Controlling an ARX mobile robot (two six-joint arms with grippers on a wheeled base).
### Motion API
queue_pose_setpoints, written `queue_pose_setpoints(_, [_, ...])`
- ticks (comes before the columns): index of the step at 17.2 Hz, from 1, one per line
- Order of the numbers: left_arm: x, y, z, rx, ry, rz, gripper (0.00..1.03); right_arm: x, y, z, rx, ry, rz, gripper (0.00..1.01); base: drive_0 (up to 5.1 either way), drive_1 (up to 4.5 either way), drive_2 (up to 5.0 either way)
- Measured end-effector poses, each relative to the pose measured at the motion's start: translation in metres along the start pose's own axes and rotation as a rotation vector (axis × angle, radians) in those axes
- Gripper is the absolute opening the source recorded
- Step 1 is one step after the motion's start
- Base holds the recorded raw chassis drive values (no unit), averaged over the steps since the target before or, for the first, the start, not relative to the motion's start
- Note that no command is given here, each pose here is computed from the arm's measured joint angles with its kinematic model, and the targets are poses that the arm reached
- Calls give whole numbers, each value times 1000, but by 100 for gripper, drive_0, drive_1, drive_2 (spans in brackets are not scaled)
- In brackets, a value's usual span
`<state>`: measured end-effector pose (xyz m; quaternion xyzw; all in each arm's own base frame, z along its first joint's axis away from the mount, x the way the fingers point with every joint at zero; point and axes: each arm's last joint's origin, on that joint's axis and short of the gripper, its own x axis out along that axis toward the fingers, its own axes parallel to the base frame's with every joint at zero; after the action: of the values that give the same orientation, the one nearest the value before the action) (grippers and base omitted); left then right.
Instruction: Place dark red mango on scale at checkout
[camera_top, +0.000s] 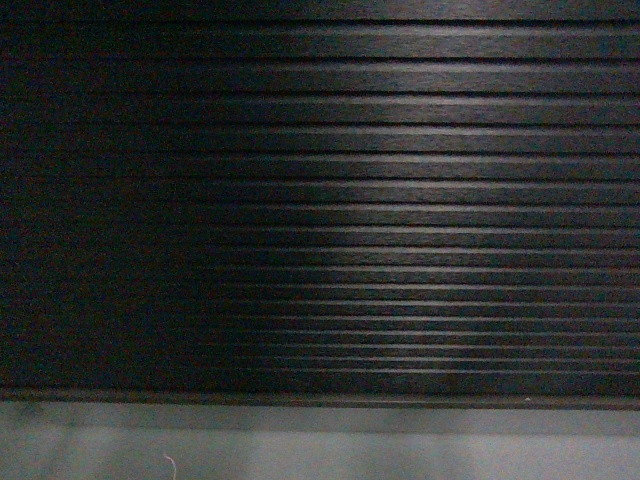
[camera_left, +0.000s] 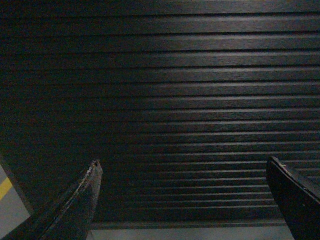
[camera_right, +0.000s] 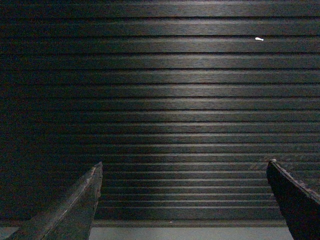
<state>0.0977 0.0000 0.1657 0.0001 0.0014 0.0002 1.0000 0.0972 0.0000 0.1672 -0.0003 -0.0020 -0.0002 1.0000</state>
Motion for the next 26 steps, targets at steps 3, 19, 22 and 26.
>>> queue_pose_setpoints(3, [0, 0, 0, 0, 0, 0, 98, 0, 0, 0, 0, 0, 0, 98, 0, 0, 0])
queue_pose_setpoints(19, [0, 0, 0, 0, 0, 0, 98, 0, 0, 0, 0, -1, 0, 98, 0, 0, 0])
queue_pose_setpoints(22, [0, 0, 0, 0, 0, 0, 98, 0, 0, 0, 0, 0, 0, 98, 0, 0, 0])
queue_pose_setpoints(26, [0, 0, 0, 0, -1, 1, 98, 0, 0, 0, 0, -1, 1, 98, 0, 0, 0])
